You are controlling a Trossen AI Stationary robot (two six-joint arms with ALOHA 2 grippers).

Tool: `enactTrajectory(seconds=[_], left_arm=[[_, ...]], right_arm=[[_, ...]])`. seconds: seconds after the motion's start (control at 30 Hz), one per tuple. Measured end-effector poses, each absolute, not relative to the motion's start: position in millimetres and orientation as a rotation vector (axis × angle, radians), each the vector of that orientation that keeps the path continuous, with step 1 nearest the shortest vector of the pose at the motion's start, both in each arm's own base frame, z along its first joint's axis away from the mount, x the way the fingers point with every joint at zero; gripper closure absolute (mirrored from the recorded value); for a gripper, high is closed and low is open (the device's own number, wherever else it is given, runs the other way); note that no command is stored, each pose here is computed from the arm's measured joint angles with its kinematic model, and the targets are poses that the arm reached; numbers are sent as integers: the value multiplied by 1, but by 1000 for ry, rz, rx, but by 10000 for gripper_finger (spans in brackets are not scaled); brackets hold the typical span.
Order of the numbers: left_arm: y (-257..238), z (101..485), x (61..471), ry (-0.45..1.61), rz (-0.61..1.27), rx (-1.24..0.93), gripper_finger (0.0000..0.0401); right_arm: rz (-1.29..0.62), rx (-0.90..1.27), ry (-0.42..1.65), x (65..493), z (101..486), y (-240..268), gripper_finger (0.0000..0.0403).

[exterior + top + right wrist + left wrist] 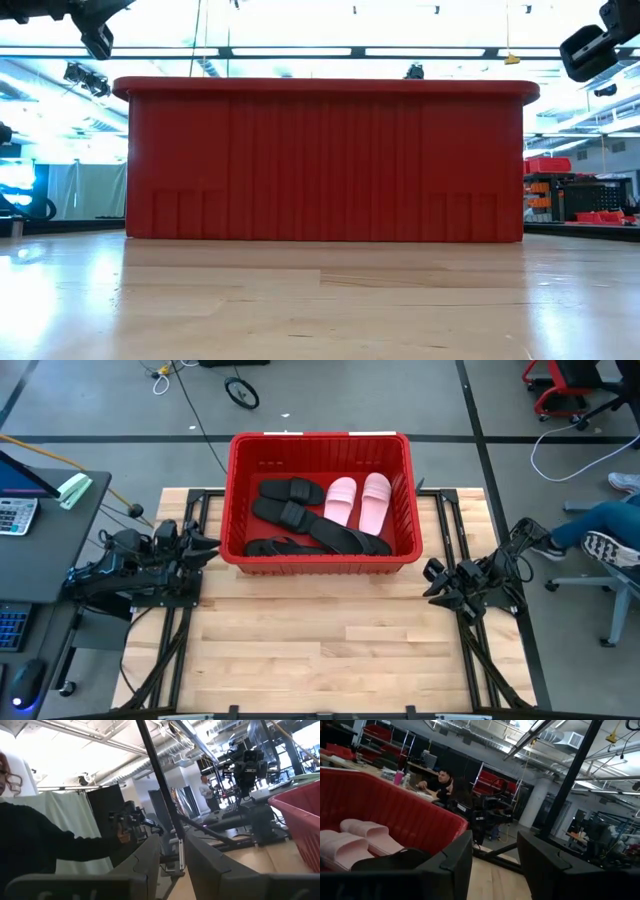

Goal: Pick and place slides into bin
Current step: Return to Home Position

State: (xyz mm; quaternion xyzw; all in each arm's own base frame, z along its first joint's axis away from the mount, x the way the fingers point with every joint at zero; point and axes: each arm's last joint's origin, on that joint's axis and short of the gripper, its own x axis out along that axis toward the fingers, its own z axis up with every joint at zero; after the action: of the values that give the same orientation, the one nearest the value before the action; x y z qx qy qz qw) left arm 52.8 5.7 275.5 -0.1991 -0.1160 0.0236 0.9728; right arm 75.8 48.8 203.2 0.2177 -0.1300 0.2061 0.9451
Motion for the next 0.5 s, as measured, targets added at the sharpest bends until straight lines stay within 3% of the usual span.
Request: enactTrajectory(seconds=[0.27, 0.5], left_arm=[[9, 276, 57, -313, 121, -348, 246], [7, 256, 72, -370, -26, -437, 244]], right_arm=[[421, 449, -264, 76, 203, 49, 303], [421, 450, -263, 76, 203, 49, 303]])
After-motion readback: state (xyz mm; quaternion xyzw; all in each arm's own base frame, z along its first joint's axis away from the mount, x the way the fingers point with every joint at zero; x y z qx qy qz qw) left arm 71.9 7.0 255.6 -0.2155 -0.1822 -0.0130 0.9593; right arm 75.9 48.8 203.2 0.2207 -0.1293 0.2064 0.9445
